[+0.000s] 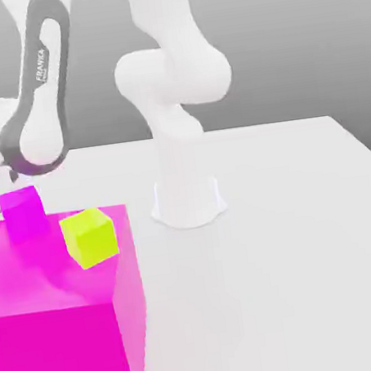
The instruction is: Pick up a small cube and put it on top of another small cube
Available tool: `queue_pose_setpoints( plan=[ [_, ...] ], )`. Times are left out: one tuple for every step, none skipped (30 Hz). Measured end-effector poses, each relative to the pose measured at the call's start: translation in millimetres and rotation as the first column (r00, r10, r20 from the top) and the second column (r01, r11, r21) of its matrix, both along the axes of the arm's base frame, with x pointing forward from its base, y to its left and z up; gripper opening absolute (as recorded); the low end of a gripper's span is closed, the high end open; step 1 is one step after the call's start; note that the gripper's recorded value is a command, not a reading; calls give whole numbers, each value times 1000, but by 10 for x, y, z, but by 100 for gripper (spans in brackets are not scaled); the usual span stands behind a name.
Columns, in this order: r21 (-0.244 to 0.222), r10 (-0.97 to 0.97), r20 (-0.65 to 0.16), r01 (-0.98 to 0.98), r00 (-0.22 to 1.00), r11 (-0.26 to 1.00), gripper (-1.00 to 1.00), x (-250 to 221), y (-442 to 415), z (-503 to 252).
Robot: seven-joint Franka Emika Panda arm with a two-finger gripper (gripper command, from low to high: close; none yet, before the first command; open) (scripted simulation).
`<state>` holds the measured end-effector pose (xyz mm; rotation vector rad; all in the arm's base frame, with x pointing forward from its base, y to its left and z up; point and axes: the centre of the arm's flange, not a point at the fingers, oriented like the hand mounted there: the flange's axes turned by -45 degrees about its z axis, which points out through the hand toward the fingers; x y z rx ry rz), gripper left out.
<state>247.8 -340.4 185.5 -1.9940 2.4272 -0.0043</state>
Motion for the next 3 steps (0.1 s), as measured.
queue_pose_setpoints(
  plan=[
    [0,0,0,0,1000,1000,100,0,0,0],
    [0,0,0,0,1000,1000,100,0,0,0],
    [0,0,0,0,1000,1000,100,1,0,0]
  ],
)
